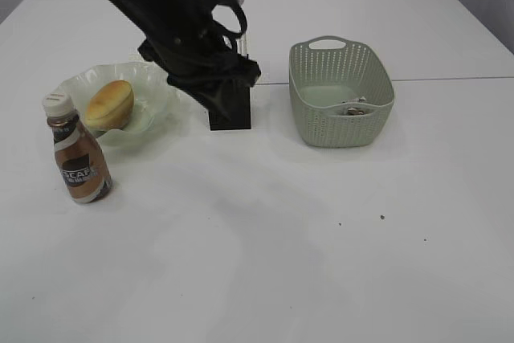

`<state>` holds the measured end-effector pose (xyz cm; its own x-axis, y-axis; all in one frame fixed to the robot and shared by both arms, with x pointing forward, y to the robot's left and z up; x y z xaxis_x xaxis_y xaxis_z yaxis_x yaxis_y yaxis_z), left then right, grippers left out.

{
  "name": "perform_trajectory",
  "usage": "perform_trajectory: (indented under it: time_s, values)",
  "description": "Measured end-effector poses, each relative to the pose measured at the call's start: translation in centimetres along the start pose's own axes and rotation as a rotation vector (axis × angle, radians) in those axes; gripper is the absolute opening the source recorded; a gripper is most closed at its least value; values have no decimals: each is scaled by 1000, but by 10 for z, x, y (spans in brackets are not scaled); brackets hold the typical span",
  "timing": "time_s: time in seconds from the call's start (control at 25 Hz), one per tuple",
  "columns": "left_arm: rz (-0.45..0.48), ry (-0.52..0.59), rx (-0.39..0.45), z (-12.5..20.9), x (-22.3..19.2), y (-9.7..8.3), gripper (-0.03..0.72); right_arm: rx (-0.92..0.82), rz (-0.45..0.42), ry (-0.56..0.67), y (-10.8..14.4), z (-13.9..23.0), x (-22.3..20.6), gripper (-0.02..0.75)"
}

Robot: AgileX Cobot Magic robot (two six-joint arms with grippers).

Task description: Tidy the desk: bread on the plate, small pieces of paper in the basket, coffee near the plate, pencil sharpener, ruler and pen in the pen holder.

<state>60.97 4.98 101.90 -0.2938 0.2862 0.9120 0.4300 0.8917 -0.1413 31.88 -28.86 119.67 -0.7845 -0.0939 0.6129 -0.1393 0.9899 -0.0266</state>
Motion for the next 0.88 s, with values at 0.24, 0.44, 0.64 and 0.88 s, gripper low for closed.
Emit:
perform_trajectory:
  time_s: [0.24,0.44,0.64,0.88]
  values:
    - [-34,31,-33,6,50,-1,278,0,0,0,0,0,0,351]
    - [-69,53,-49,15,82,1,326,-17,1,4,0,0,0,352]
    - [-60,-44,-61,22,131,-3,330,-33,1,4,0,0,0,392]
    - [-32,-161,-39,47,193,-4,330,-36,1,4,0,0,0,464]
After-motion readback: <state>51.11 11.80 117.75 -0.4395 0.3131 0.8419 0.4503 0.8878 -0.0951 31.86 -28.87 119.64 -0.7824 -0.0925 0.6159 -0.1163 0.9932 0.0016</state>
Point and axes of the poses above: a point on each arm's last joint axis where the gripper is mounted, x pointing back along that axis away from the gripper, y along the wrist's bending axis when the last joint is at zero, z = x × y, the point moved 1 cm from there along -x, pointing out along that axis toward the gripper, and after that the axes turned 5 degrees about x, right-handed, at the moved point
